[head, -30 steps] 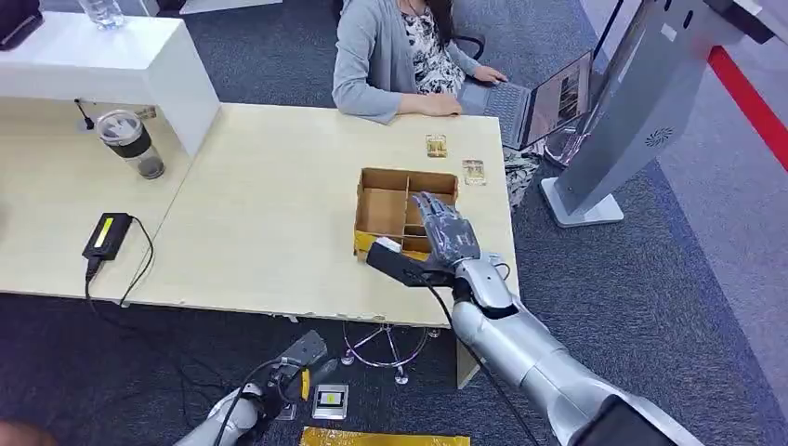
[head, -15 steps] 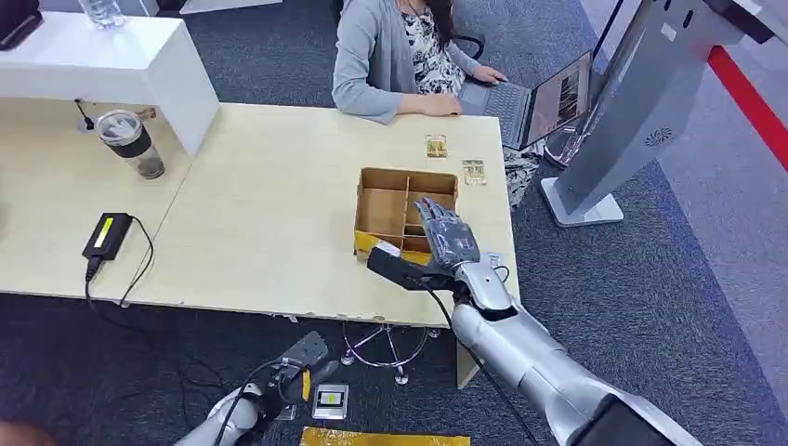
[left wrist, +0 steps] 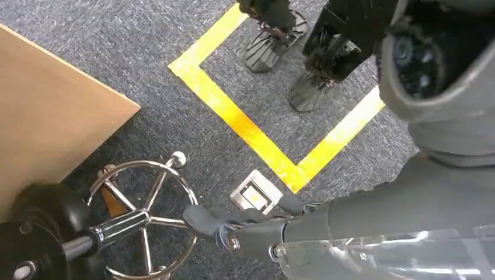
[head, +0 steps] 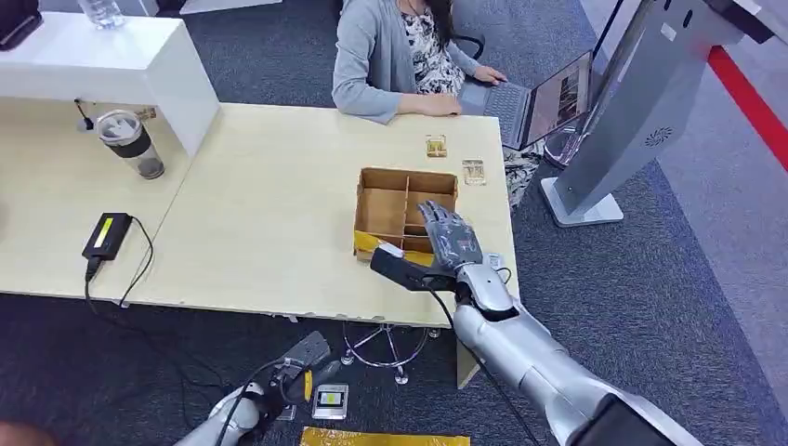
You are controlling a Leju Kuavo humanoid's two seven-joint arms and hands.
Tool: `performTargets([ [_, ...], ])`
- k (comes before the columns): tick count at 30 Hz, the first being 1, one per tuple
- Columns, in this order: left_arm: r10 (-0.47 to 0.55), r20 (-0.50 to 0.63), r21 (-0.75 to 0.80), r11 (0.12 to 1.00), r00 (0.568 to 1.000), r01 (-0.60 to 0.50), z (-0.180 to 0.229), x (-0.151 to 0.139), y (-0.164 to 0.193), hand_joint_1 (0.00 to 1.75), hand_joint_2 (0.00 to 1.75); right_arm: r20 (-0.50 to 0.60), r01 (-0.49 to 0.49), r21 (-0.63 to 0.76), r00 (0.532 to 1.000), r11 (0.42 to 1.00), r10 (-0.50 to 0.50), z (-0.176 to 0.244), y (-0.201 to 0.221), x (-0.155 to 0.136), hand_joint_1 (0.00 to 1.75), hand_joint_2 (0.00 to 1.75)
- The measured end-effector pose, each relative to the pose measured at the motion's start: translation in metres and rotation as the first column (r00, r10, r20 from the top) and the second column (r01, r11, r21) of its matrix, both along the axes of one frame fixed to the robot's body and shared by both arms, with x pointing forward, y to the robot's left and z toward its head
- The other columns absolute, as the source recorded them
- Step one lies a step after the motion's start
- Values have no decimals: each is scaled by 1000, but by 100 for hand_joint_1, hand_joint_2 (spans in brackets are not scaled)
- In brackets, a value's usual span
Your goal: Pass the card to the sensor for recognition and then transmit it.
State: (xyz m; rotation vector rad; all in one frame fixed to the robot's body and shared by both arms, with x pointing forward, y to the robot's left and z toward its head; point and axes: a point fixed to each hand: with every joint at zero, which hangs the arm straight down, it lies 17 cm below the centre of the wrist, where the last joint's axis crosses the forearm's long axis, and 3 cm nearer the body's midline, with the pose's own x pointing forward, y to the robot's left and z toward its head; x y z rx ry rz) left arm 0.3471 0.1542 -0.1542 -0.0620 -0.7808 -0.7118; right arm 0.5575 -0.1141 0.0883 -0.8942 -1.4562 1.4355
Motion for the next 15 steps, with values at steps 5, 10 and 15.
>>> performTargets([
  [5,-4,3,4,1000,1000,4,0,0,0,0,0,-4,0,1,1000,1000,0,-1,2,-1,0,175],
  [10,-5,3,5,1000,1000,5,0,0,0,0,0,-4,-1,1,1000,1000,1,-1,3,-1,0,175],
  [15,-7,4,7,1000,1000,7,0,0,0,0,0,-5,-1,-4,1000,1000,1,-2,3,-1,175,175],
])
